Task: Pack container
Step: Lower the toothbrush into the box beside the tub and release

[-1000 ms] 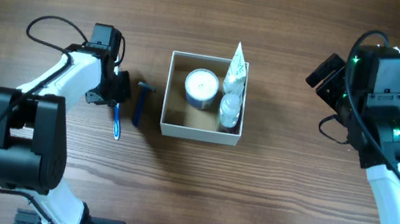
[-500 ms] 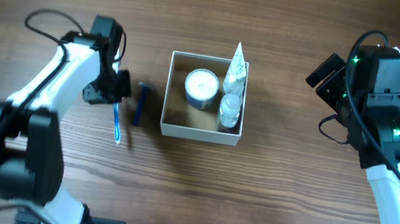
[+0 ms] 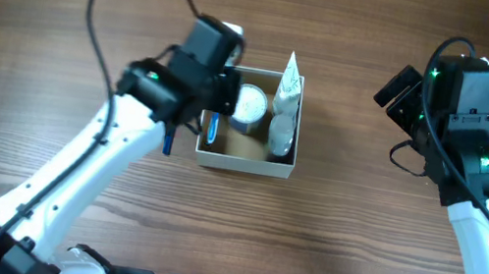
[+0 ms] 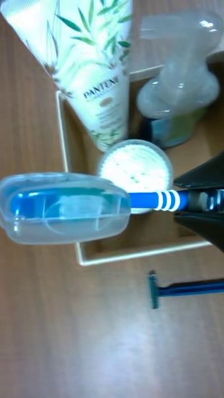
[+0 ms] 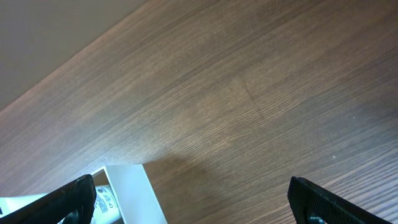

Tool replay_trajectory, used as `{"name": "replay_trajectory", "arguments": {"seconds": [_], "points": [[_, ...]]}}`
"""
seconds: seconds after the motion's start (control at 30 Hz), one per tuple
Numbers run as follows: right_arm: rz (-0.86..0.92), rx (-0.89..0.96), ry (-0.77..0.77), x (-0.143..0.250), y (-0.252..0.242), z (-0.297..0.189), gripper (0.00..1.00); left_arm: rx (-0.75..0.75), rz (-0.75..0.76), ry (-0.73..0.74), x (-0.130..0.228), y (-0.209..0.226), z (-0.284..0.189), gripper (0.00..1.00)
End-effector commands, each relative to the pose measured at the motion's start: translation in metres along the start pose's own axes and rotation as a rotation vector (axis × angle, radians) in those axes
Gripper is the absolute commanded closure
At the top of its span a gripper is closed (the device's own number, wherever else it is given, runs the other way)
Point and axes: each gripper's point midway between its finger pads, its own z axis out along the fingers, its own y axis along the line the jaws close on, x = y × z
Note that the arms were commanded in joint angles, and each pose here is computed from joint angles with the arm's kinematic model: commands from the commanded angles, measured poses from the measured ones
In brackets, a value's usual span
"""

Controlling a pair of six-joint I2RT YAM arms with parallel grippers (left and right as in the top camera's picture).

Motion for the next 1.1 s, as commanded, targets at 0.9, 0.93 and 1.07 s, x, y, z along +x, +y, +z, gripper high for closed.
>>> {"name": "replay_trajectory", "arguments": {"seconds": [0.9, 0.93, 1.07], "points": [[0.015, 0.023, -0.014, -0.004, -0.003, 0.002, 0.00, -0.141, -0.057, 0.150, 0.024, 0.009, 0.055, 0.47], [0.015, 0.023, -0.014, -0.004, -0.003, 0.002, 0.00, -0.131, -0.061, 0.124, 0.016, 0.007, 0.045, 0.46], [0.015, 0.023, -0.014, -0.004, -0.003, 0.002, 0.00, -0.158, -0.133, 0.049, -0.001, 0.022, 0.016, 0.38]]}}
